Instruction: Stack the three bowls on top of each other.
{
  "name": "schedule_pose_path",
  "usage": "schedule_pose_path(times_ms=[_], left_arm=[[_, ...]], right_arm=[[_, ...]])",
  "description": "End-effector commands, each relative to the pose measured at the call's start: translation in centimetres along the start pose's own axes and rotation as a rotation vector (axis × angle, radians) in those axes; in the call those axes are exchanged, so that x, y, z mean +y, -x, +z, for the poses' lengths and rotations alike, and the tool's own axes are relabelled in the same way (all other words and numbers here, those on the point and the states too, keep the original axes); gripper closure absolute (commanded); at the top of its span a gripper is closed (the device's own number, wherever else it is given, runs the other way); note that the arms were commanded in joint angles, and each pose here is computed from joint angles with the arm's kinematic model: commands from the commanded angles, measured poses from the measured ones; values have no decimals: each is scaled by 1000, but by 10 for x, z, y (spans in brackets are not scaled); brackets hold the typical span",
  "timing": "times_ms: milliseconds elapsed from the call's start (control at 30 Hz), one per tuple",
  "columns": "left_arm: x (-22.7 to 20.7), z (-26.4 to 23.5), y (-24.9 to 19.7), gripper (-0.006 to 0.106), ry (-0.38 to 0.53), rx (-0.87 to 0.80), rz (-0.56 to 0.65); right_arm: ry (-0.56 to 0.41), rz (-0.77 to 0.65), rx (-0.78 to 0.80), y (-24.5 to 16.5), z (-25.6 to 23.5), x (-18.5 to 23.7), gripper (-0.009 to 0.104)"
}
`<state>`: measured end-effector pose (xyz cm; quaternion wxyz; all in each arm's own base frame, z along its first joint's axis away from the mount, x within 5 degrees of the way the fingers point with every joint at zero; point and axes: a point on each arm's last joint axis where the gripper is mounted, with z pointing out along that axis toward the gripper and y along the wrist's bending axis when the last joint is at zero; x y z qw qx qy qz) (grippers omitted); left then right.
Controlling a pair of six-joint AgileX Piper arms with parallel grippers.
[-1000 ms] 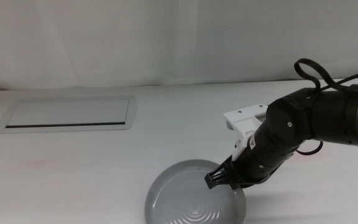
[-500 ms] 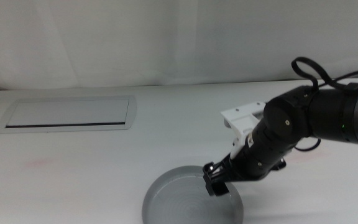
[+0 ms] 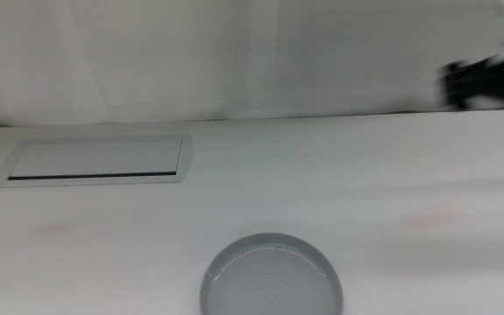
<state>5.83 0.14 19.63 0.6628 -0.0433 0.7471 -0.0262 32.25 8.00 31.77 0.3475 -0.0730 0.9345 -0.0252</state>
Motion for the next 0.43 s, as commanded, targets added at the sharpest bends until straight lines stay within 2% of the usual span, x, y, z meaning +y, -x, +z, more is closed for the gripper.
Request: schedule_pose_path(times_ms=[0, 67, 133, 167, 300, 400], left_arm=[[1, 2, -12, 102, 1, 20, -3], [1, 2, -12, 102, 1, 20, -3], [1, 2, -12, 102, 1, 20, -3], [1, 2, -12, 102, 1, 20, -3], [1, 2, -12, 102, 1, 20, -3], [1, 2, -12, 102, 1, 20, -3]], right_arm=[[-92, 38, -31, 1, -22, -44, 12], [-113, 77, -61, -3, -42, -63, 40], [-115, 138, -105, -11, -63, -75, 84], [-118, 143, -128, -15, -71, -76, 97], [-91, 104, -338, -56, -135, -65, 98], [-69, 88, -439, -85, -159, -59, 98]])
